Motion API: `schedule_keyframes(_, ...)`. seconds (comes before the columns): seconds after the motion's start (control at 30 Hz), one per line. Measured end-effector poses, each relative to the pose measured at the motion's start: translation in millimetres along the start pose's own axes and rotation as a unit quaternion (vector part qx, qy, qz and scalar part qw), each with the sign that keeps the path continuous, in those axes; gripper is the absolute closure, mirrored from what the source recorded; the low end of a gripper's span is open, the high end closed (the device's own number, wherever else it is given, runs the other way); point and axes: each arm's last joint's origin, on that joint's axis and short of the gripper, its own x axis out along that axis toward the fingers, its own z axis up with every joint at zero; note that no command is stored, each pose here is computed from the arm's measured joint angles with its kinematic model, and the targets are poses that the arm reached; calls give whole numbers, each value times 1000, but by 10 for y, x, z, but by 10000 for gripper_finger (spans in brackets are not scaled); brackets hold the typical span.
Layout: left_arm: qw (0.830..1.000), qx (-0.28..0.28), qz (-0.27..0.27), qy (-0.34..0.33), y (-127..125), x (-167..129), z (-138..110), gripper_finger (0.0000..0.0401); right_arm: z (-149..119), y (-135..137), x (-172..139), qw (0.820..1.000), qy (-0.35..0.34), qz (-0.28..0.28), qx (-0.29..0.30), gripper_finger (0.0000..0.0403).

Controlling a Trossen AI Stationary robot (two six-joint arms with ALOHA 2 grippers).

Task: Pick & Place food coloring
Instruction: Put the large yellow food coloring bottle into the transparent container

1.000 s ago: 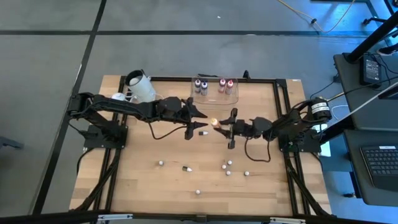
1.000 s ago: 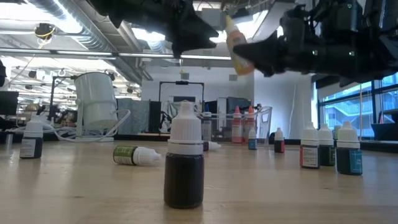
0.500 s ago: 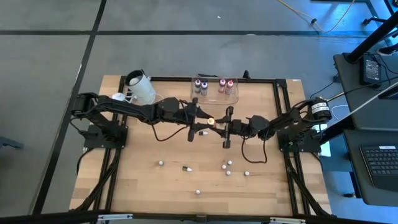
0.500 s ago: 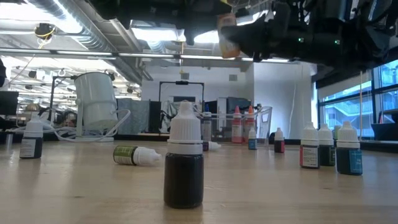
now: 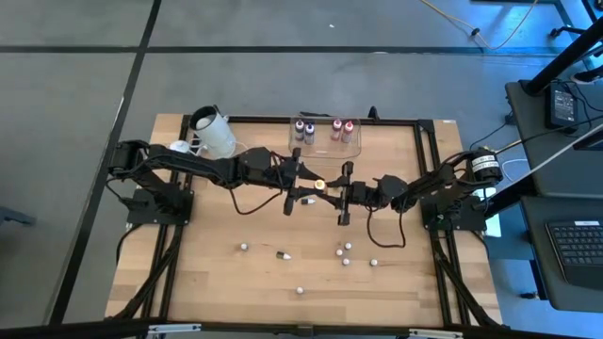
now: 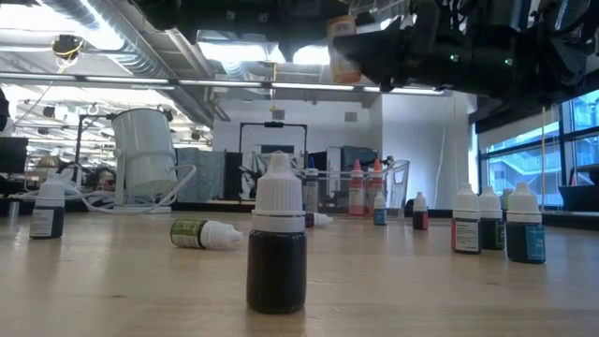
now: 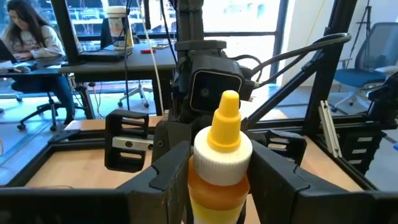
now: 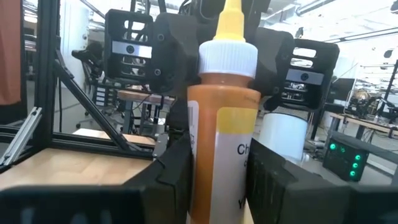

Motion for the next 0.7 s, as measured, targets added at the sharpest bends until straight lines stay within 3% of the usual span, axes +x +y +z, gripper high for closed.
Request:
schedule_keyframes(0.17,1000,-3,-1,10,-1,0,-22,260,-26,8,0,1000,12,10,0,256)
schedule_keyframes(0.33,1000,-7,-1,16,-6,1,-35,264,-74,17,-2,999,36,22,11,172)
schedule_keyframes(0.5,999,-15,27,28,36,-4,-59,273,-98,-19,-18,996,83,-34,4,104)
schedule_keyframes(0.7,996,-15,78,30,66,-9,-62,274,111,-95,-88,990,118,-77,-9,80)
